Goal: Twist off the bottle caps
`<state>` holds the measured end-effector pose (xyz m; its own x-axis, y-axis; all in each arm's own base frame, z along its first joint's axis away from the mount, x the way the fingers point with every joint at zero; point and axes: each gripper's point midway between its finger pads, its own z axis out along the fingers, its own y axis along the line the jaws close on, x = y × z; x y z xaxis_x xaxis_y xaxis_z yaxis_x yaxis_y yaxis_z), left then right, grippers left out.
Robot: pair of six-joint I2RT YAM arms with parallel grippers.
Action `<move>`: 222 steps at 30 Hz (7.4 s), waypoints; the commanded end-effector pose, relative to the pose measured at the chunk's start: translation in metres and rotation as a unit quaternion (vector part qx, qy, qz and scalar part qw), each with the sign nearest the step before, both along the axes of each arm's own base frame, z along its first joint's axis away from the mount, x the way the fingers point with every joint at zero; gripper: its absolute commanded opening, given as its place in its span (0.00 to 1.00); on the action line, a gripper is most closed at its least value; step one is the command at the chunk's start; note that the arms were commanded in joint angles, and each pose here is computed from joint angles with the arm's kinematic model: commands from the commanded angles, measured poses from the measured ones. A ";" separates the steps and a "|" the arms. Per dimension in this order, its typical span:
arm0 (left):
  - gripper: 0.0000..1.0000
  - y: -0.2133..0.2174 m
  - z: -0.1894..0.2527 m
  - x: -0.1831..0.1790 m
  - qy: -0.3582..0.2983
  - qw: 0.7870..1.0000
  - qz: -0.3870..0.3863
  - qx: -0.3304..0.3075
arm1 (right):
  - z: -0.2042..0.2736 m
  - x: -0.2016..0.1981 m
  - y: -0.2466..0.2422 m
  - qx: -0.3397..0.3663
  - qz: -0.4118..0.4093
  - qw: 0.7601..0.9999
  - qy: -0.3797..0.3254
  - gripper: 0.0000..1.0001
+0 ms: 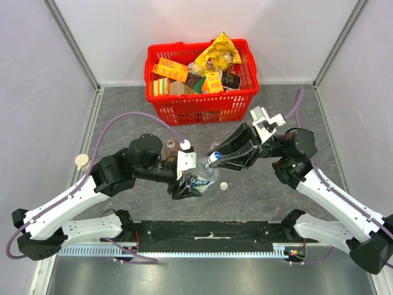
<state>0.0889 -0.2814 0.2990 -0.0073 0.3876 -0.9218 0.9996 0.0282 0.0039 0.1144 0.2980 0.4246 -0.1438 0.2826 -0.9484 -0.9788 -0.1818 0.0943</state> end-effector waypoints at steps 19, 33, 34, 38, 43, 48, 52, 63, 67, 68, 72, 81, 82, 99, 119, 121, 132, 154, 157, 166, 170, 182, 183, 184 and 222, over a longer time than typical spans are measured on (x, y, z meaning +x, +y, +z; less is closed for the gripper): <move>0.12 -0.012 0.031 -0.052 0.030 0.984 -0.168 -0.048 | 0.009 -0.036 -0.014 0.016 0.067 0.996 -0.061 0.11; 0.11 -0.008 -0.001 -0.019 0.008 0.998 -0.069 -0.002 | 0.027 -0.018 -0.021 0.039 -0.035 0.997 -0.064 0.98; 0.11 -0.007 -0.003 -0.015 0.003 0.998 -0.058 -0.001 | 0.028 -0.017 -0.023 0.042 -0.044 0.996 -0.064 0.98; 0.11 -0.004 -0.008 -0.002 -0.012 1.000 -0.017 0.002 | 0.034 -0.004 -0.027 0.047 -0.094 0.993 -0.052 0.98; 0.11 0.003 -0.009 0.028 -0.039 0.997 0.070 0.009 | 0.028 0.041 -0.029 0.021 -0.205 0.978 0.011 0.98; 0.11 0.011 -0.007 0.055 -0.062 0.987 0.150 0.018 | 0.018 0.076 -0.041 0.021 -0.299 0.951 0.082 0.93; 0.12 0.019 -0.004 0.072 -0.075 0.976 0.203 0.023 | 0.007 0.090 -0.034 0.008 -0.307 0.943 0.125 0.91; 0.12 0.037 -0.012 0.103 -0.098 0.947 0.300 0.058 | -0.011 0.114 -0.021 -0.010 -0.320 0.927 0.196 0.83; 0.11 0.037 -0.017 0.107 -0.100 0.944 0.305 0.071 | -0.014 0.112 -0.008 -0.011 -0.287 0.935 0.208 0.81; 0.11 0.037 -0.017 0.107 -0.100 0.945 0.304 0.071 | -0.013 0.112 -0.007 -0.008 -0.282 0.936 0.211 0.81; 0.11 0.038 -0.019 0.109 -0.102 0.943 0.307 0.074 | -0.015 0.112 -0.001 -0.009 -0.269 0.938 0.218 0.75; 0.11 0.036 -0.021 0.107 -0.100 0.945 0.303 0.077 | -0.018 0.103 0.010 -0.019 -0.226 0.949 0.219 0.28; 0.11 0.036 -0.021 0.108 -0.099 0.945 0.303 0.077 | -0.018 0.102 0.011 -0.021 -0.223 0.950 0.219 0.19; 0.11 0.015 -0.024 0.041 -0.041 0.991 0.120 0.046 | 0.003 0.063 0.004 -0.022 -0.158 0.984 0.075 0.00; 0.07 0.002 -0.007 -0.040 0.031 0.993 -0.112 0.002 | 0.024 -0.032 -0.017 0.027 0.040 0.995 -0.092 0.00; 0.07 0.003 -0.007 -0.042 0.030 0.993 -0.117 0.001 | 0.026 -0.036 -0.020 0.029 0.041 0.993 -0.105 0.00; 0.06 0.004 -0.007 -0.036 0.012 0.994 -0.105 -0.002 | 0.027 -0.027 -0.021 0.034 -0.001 0.992 -0.121 0.00; 0.02 0.004 -0.046 0.054 0.003 0.973 0.204 -0.110 | -0.097 0.167 -0.076 -0.082 -0.488 0.857 0.143 0.00; 0.02 0.008 -0.054 0.064 -0.006 0.962 0.237 -0.138 | -0.118 0.175 -0.092 -0.095 -0.522 0.834 0.152 0.00; 0.02 0.010 -0.096 0.082 -0.040 0.948 0.272 -0.160 | -0.204 0.185 -0.111 -0.164 -0.570 0.781 0.194 0.00; 0.03 0.015 -0.105 0.082 -0.060 0.936 0.274 -0.211 | -0.239 0.187 -0.113 -0.194 -0.578 0.761 0.222 0.00; 0.02 0.022 -0.156 0.085 -0.056 0.931 0.293 -0.209 | -0.334 0.176 -0.113 -0.286 -0.566 0.704 0.319 0.00; 0.02 0.022 -0.161 0.086 -0.054 0.931 0.296 -0.205 | -0.339 0.175 -0.113 -0.293 -0.565 0.700 0.323 0.00; 0.02 0.022 -0.167 0.087 -0.049 0.932 0.300 -0.198 | -0.346 0.174 -0.114 -0.301 -0.563 0.696 0.329 0.00; 0.72 0.010 -0.211 0.097 -0.017 0.936 0.325 -0.136 | -0.379 0.162 -0.108 -0.339 -0.535 0.688 0.353 0.93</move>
